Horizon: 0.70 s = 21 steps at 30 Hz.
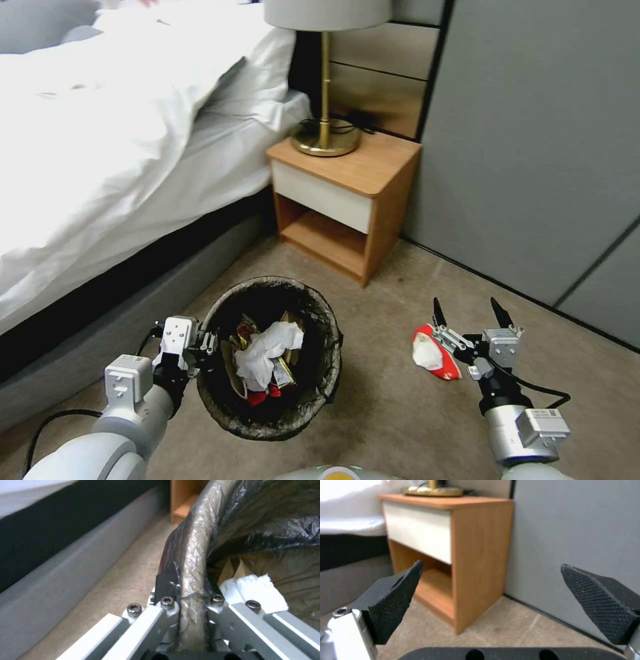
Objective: Pick up the trash bin, then pick up the garbage from the floor and place it into the trash bin.
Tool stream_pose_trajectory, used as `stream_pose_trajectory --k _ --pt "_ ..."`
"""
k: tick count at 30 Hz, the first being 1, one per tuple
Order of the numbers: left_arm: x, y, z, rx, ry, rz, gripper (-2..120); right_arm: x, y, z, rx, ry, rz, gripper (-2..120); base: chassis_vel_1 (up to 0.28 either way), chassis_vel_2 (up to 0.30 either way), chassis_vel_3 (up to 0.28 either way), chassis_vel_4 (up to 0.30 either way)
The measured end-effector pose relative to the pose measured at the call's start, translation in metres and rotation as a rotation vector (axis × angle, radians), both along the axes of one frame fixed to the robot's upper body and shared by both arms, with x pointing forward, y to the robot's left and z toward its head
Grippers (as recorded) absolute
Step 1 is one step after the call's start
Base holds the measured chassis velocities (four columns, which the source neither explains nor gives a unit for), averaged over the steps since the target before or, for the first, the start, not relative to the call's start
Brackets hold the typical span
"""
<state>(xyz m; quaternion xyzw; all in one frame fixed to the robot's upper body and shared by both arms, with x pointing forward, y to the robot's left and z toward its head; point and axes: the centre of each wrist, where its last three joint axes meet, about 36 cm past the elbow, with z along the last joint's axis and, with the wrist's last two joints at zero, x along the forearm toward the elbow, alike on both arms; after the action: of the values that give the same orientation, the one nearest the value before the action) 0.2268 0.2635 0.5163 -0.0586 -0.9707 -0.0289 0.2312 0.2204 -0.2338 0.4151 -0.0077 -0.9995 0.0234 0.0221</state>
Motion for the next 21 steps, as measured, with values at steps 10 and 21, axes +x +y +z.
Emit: stream_pose_trajectory --k 10,21 --pt "-0.001 0.0 -0.001 -0.002 0.005 0.001 1 0.018 -0.014 -0.016 0.014 0.18 -0.119 100 0.038 0.037 0.034 0.033" --pt "-0.003 0.0 -0.002 -0.009 0.015 -0.007 1 0.06 -0.051 -0.048 0.048 0.378 -0.129 100 0.0 0.0 0.0 0.0"
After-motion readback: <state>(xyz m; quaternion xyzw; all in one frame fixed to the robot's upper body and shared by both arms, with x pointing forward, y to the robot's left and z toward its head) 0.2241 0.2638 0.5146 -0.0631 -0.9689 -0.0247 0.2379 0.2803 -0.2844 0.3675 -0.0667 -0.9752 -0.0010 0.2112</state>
